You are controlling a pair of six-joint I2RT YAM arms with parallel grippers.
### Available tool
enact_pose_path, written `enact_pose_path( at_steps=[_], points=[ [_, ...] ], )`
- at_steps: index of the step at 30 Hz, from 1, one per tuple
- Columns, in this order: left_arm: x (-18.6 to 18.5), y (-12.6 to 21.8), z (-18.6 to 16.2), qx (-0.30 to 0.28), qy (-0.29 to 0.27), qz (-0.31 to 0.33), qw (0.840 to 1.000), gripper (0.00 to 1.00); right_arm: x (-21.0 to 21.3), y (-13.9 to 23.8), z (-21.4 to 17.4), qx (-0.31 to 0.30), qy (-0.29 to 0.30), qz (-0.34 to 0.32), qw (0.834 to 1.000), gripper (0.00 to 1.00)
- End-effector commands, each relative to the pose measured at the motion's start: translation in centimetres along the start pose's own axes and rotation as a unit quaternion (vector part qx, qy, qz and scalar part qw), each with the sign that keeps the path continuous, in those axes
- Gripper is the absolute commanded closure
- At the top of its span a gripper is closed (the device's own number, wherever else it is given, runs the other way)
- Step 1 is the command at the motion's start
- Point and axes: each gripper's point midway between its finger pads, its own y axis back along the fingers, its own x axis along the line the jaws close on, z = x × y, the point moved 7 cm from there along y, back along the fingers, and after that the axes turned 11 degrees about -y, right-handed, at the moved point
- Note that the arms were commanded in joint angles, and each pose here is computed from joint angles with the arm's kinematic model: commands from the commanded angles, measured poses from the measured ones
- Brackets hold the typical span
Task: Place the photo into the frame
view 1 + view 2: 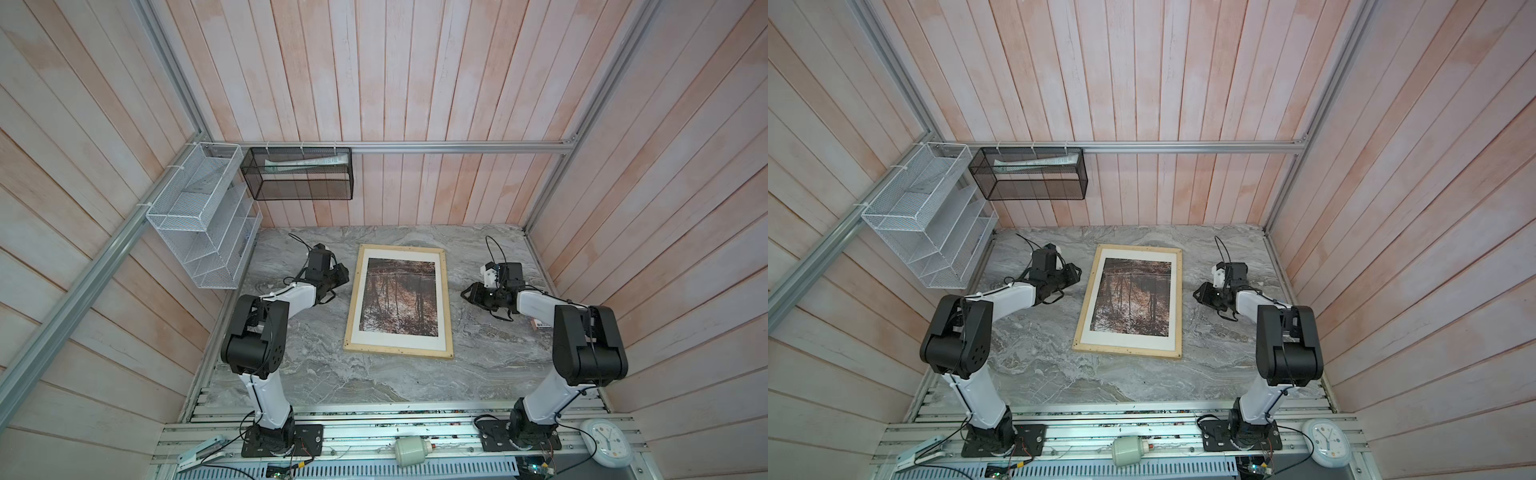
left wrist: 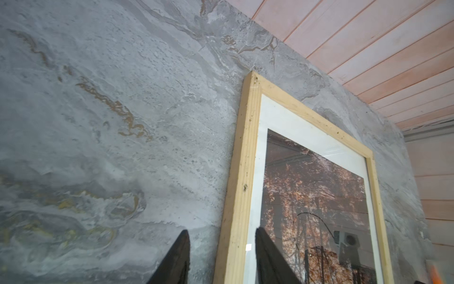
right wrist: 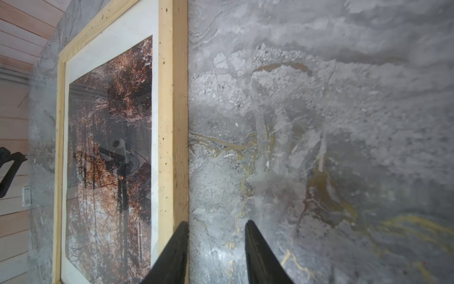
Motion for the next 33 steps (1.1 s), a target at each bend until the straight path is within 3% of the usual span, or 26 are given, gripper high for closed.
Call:
enact_pose_path(
  at_steps=[1, 11, 27, 33],
  points=[
    [1.2, 1.1, -1.0, 0.031, -0.015, 0.053, 0.998, 0.57, -0.6, -0.9, 1.2, -0.008, 0.008, -0.022, 1.0, 0.63],
    [2.3, 2.6, -6.8, 0.097, -0.005, 0.066, 0.993, 0.66, -1.3, -3.2, 3.0, -0.004, 0.013, -0.04, 0.999, 0.71],
    [-0.4, 3.1, -8.8, 0.145, -0.049, 0.052, 0.987, 0.7, -1.4, -6.0, 4.9, 0.007, 0.01, -0.036, 0.999, 0.8],
    [-1.3, 3.5, -9.7, 0.165, -0.056, 0.035, 0.984, 0.71, 0.3, -7.5, 5.7, 0.011, 0.002, -0.003, 1.0, 0.82]
  ],
)
